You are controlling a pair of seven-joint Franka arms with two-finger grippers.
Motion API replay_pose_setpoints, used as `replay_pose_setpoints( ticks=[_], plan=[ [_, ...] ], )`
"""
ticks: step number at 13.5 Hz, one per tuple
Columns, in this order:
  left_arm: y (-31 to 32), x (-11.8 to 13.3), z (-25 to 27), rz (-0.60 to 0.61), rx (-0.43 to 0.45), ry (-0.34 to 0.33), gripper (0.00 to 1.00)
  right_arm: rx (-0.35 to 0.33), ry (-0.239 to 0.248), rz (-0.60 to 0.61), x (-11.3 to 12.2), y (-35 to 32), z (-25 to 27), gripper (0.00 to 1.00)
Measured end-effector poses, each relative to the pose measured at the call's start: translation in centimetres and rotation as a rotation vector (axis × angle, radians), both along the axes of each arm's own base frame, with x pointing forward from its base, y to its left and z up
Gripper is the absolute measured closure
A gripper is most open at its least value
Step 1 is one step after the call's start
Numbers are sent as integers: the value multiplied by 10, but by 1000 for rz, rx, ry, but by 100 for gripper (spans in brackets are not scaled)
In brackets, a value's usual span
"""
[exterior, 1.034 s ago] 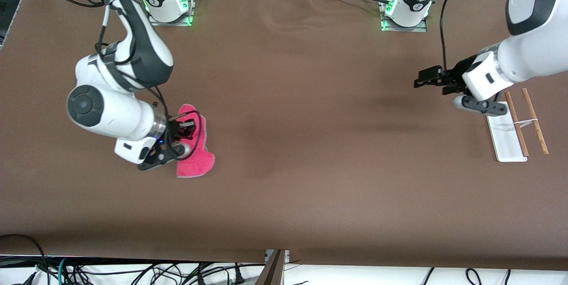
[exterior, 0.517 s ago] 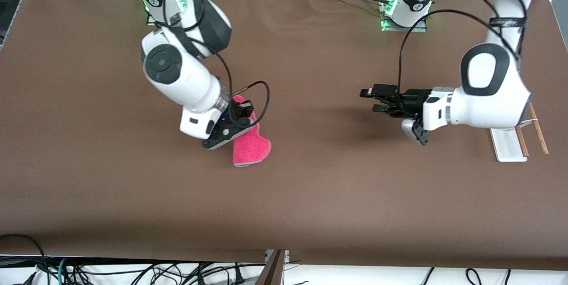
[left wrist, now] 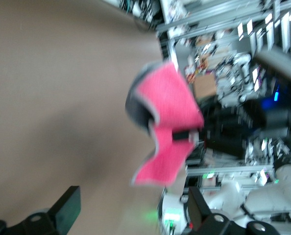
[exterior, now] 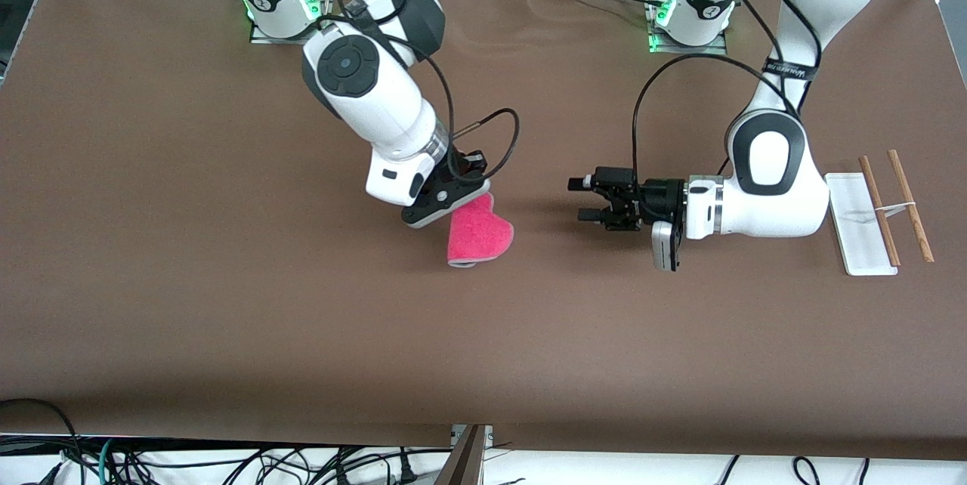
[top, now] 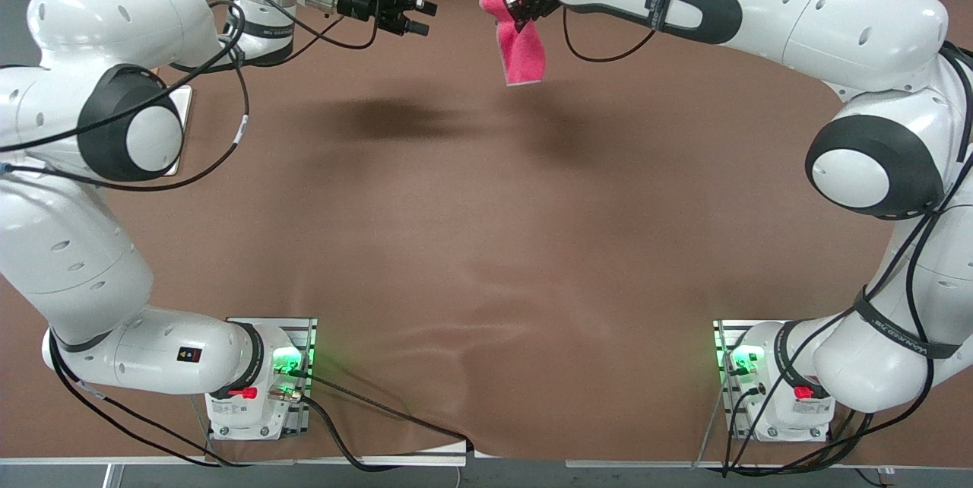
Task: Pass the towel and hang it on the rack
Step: 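Lift the towel with the right gripper while the left gripper approaches, then grasp the towel edge with the left gripper beside the right gripper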
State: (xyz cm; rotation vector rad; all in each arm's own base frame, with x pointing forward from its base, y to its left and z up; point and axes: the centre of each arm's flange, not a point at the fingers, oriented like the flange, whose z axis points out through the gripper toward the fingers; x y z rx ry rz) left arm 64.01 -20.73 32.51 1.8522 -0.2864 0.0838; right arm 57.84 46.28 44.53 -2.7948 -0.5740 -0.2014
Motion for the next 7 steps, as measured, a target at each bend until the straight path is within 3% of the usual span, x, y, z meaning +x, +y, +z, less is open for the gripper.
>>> replay_pose_setpoints(
  ticks=[3,7],
  plan=[
    [-2,37,-23,101,-127,19,15,18,-8,-7,-10,17,-1,94],
    [-23,40,-38,107,-191,51,22,20,-10,-5,-10,19,-4,94]
  ],
)
